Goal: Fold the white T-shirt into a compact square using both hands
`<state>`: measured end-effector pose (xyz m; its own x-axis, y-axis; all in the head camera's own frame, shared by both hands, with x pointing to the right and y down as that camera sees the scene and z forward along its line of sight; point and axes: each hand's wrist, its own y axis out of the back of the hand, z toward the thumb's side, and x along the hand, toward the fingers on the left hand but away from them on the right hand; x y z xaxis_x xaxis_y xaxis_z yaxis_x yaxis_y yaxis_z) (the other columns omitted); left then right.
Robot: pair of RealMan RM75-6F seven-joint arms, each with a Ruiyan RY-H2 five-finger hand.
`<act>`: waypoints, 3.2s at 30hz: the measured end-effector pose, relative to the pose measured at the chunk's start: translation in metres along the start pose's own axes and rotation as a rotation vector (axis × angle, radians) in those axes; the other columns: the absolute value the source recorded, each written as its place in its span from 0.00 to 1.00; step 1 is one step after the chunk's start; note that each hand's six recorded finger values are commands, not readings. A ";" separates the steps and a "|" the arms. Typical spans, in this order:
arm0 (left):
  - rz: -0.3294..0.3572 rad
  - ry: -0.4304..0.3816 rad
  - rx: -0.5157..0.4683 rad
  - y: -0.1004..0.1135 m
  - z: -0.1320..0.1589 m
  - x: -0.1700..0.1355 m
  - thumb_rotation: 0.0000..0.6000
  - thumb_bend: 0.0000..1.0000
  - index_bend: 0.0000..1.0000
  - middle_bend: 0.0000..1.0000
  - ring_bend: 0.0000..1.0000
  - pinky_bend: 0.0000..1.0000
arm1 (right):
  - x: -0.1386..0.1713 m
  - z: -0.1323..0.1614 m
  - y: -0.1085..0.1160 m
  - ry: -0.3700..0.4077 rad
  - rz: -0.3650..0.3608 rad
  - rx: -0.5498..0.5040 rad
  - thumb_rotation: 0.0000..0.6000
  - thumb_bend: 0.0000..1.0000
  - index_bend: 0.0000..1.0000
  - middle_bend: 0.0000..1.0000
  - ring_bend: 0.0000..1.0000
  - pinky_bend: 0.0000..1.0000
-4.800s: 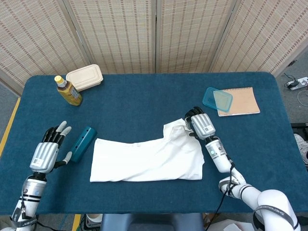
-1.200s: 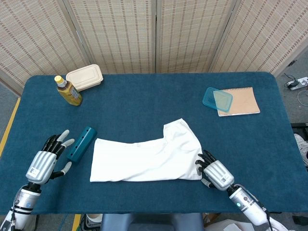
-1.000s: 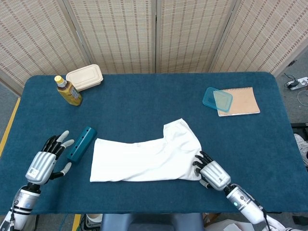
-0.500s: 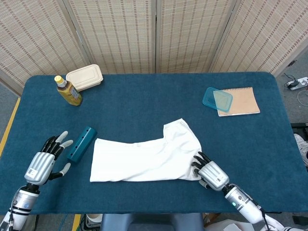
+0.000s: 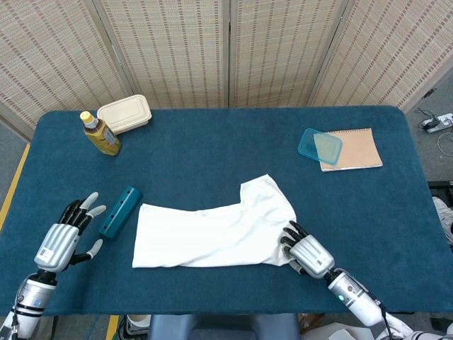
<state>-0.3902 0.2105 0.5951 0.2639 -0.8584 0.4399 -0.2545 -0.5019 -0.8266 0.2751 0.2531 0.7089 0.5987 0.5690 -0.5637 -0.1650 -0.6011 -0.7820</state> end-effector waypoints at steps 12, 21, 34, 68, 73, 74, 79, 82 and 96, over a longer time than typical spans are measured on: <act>0.008 -0.007 -0.005 0.001 0.001 0.003 1.00 0.37 0.19 0.00 0.00 0.00 | 0.012 -0.010 0.007 -0.009 -0.018 0.003 1.00 0.45 0.62 0.35 0.17 0.00; -0.001 -0.014 -0.002 -0.001 0.005 0.003 1.00 0.37 0.19 0.00 0.00 0.00 | 0.031 -0.022 0.012 -0.034 -0.003 0.017 1.00 0.46 0.64 0.36 0.17 0.00; -0.005 -0.014 0.001 -0.002 0.006 0.003 1.00 0.37 0.19 0.00 0.00 0.00 | 0.044 -0.033 0.017 -0.061 0.007 0.036 1.00 0.50 0.64 0.37 0.17 0.00; -0.070 -0.152 0.220 -0.002 0.002 0.038 1.00 0.37 0.24 0.00 0.00 0.00 | 0.058 -0.055 0.125 -0.164 -0.267 0.055 1.00 0.07 0.00 0.10 0.02 0.00; -0.101 -0.283 0.330 -0.010 0.008 0.052 1.00 0.37 0.26 0.00 0.00 0.00 | 0.064 -0.063 0.153 -0.207 -0.332 0.065 1.00 0.07 0.00 0.11 0.02 0.00; -0.106 -0.305 0.348 -0.012 0.009 0.055 1.00 0.37 0.26 0.00 0.00 0.00 | 0.065 -0.063 0.156 -0.213 -0.338 0.068 1.00 0.07 0.00 0.12 0.02 0.00; -0.130 -0.412 0.453 -0.028 0.013 0.067 1.00 0.37 0.26 0.00 0.00 0.00 | 0.072 -0.064 0.158 -0.236 -0.342 0.064 1.00 0.07 0.00 0.12 0.02 0.00; -0.132 -0.450 0.497 -0.038 0.014 0.073 1.00 0.33 0.26 0.00 0.00 0.00 | 0.076 -0.064 0.156 -0.246 -0.343 0.057 1.00 0.07 0.00 0.12 0.02 0.00; -0.079 -0.547 0.615 -0.075 0.014 0.094 1.00 0.19 0.26 0.00 0.00 0.00 | 0.084 -0.065 0.156 -0.273 -0.356 0.048 1.00 0.07 0.00 0.13 0.02 0.00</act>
<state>-0.3331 0.1689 0.6937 0.7157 -0.5704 0.4029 0.2964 -0.2743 -0.9148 0.3506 0.1703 0.5568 0.3971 0.8668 -0.3017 -0.0261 -0.3179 -0.9478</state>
